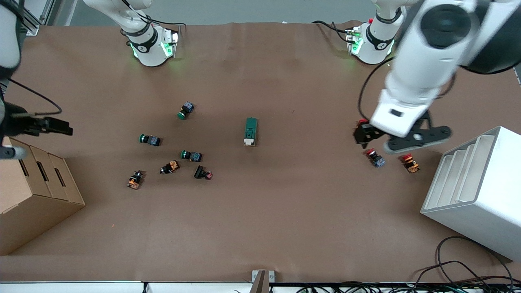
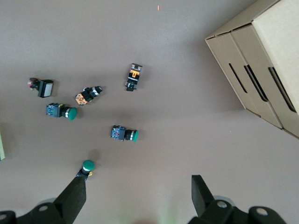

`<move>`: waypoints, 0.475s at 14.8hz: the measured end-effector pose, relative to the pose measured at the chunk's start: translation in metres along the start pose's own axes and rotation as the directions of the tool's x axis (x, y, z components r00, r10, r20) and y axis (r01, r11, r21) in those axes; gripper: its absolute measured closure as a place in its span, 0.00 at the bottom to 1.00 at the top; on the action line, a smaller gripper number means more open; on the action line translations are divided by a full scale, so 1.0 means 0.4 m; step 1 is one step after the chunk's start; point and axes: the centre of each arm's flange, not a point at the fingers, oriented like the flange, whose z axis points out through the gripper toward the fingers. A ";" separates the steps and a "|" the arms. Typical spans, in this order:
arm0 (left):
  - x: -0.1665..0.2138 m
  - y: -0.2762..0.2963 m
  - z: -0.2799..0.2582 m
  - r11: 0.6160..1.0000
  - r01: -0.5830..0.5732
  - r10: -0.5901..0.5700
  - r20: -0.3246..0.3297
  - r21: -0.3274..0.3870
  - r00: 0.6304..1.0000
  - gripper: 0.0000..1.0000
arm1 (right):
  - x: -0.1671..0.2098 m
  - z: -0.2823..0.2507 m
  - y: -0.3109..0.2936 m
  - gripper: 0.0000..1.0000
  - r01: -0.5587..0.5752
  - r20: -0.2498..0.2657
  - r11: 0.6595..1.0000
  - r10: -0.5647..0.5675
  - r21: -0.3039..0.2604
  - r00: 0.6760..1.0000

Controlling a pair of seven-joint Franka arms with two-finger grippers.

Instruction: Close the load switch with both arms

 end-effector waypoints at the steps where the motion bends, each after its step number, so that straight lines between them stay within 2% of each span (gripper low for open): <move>1: 0.017 -0.055 -0.019 1.000 -0.013 0.013 0.009 -0.029 1.000 0.00 | -0.026 -0.022 -0.003 0.00 0.001 -0.012 1.000 -0.001 0.002 1.000; 4: 0.025 -0.193 -0.080 0.996 -0.074 0.075 0.008 -0.059 0.997 0.00 | -0.101 -0.065 -0.011 0.00 0.006 -0.037 1.000 -0.006 0.004 0.999; 7: -0.020 -0.288 -0.112 0.991 -0.120 0.122 0.030 -0.064 0.992 0.00 | -0.163 -0.088 -0.015 0.00 0.008 -0.055 1.000 -0.007 0.006 0.998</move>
